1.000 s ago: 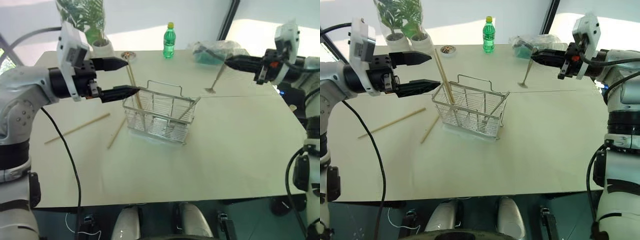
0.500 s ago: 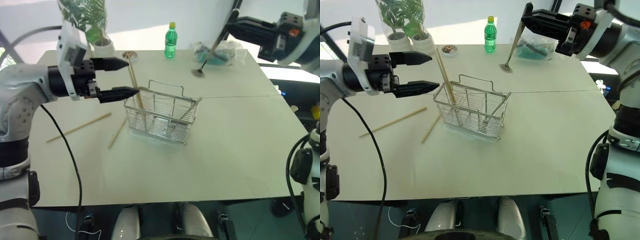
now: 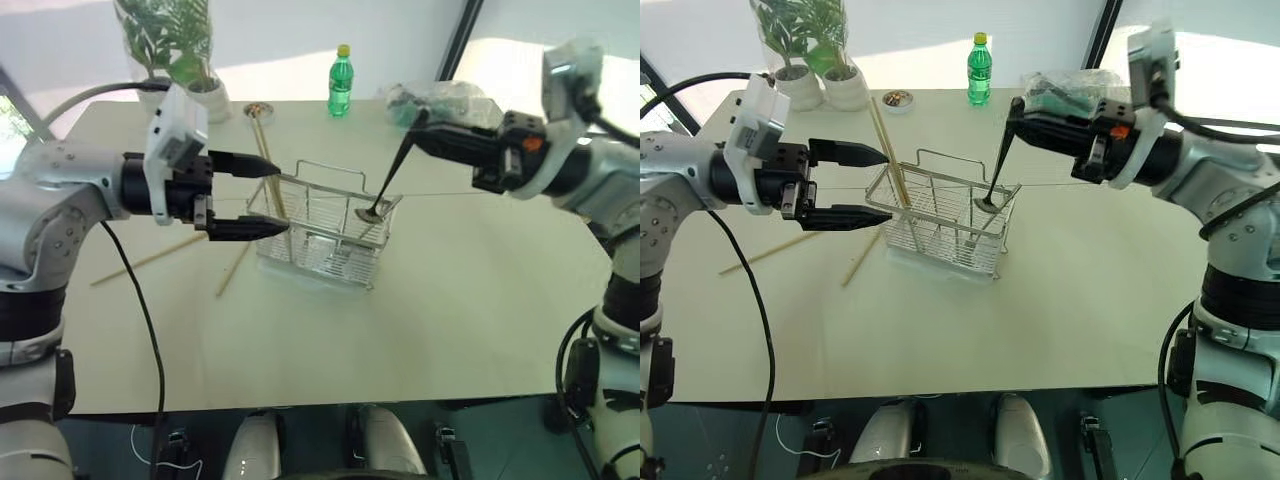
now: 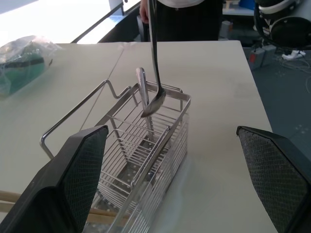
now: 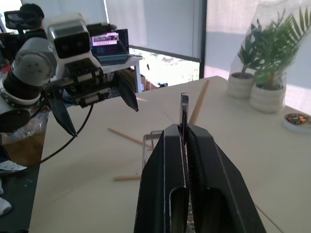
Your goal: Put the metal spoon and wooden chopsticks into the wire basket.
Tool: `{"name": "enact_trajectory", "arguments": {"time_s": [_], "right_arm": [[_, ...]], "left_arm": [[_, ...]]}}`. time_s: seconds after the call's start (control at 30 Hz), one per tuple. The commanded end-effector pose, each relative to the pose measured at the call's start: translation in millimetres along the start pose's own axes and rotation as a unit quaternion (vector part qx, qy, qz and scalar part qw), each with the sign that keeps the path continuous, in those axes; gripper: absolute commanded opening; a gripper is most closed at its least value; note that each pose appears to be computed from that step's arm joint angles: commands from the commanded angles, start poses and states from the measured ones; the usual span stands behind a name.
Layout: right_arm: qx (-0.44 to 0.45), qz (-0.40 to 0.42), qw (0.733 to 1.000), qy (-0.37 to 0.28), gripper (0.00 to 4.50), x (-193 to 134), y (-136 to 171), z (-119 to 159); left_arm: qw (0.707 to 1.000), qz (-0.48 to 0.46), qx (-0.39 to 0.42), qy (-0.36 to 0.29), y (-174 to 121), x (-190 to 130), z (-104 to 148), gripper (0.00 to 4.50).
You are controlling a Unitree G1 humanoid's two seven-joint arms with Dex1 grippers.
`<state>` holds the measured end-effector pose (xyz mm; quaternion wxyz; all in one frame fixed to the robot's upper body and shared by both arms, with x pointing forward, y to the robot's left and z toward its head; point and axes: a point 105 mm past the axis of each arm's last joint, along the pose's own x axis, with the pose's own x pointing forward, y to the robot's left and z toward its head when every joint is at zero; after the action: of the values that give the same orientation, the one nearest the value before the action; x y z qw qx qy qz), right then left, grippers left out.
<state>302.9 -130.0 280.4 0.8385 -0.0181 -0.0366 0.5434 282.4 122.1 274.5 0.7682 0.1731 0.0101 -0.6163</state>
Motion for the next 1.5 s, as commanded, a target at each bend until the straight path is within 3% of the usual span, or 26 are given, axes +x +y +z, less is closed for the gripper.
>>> {"name": "enact_trajectory", "arguments": {"time_s": [0.03, 0.1, 0.2, 0.37, 0.63, 0.73, 0.9, 1.03, 1.23, 1.5], "right_arm": [[-0.026, -0.008, 1.000, 0.009, 0.09, 8.1, 4.2, -8.9], [-0.027, -0.007, 0.999, 0.027, 0.09, 12.3, 6.7, -24.1], [-0.028, -0.031, 0.998, 0.037, 0.92, 16.2, 1.5, -36.2], [-0.050, -0.037, 0.998, 0.010, 3.29, 11.9, -0.7, -16.6], [-0.098, -0.007, 0.995, -0.035, 3.29, -21.2, -0.3, 56.4], [-0.114, 0.011, 0.993, -0.023, 3.29, -26.0, 5.3, 65.6], [-0.176, 0.071, 0.979, 0.074, 3.29, -35.0, 29.6, 43.3], [-0.176, 0.088, 0.971, 0.136, 3.29, -36.5, 39.8, -2.0], [-0.155, 0.095, 0.971, 0.158, 3.29, -40.0, 49.5, -31.2], [-0.132, 0.066, 0.977, 0.156, 3.29, -43.0, 47.3, -39.9]], "left_arm": [[1.000, 0.000, 0.024, -0.007, -0.9, -1.9, 13.0, 4.50], [1.000, -0.001, 0.024, -0.005, -0.9, -2.1, 12.3, 4.50], [1.000, 0.000, 0.024, -0.003, -0.9, -2.2, 11.3, 4.50], [1.000, 0.013, 0.022, -0.004, 1.1, -5.9, 11.4, 4.50], [0.997, 0.079, 0.018, 0.008, 16.9, -30.2, 6.0, 4.50], [0.995, 0.099, 0.020, 0.019, 21.7, -40.5, 2.7, 4.50], [0.984, 0.166, 0.006, 0.069, 38.0, -81.2, -14.7, 4.50], [0.965, 0.226, -0.024, 0.132, 47.9, -114.1, -50.8, 4.50], [0.950, 0.254, -0.051, 0.176, 62.3, -130.3, -93.1, 4.50], [0.948, 0.239, -0.087, 0.193, 92.0, -130.4, -124.4, 4.50]]}}
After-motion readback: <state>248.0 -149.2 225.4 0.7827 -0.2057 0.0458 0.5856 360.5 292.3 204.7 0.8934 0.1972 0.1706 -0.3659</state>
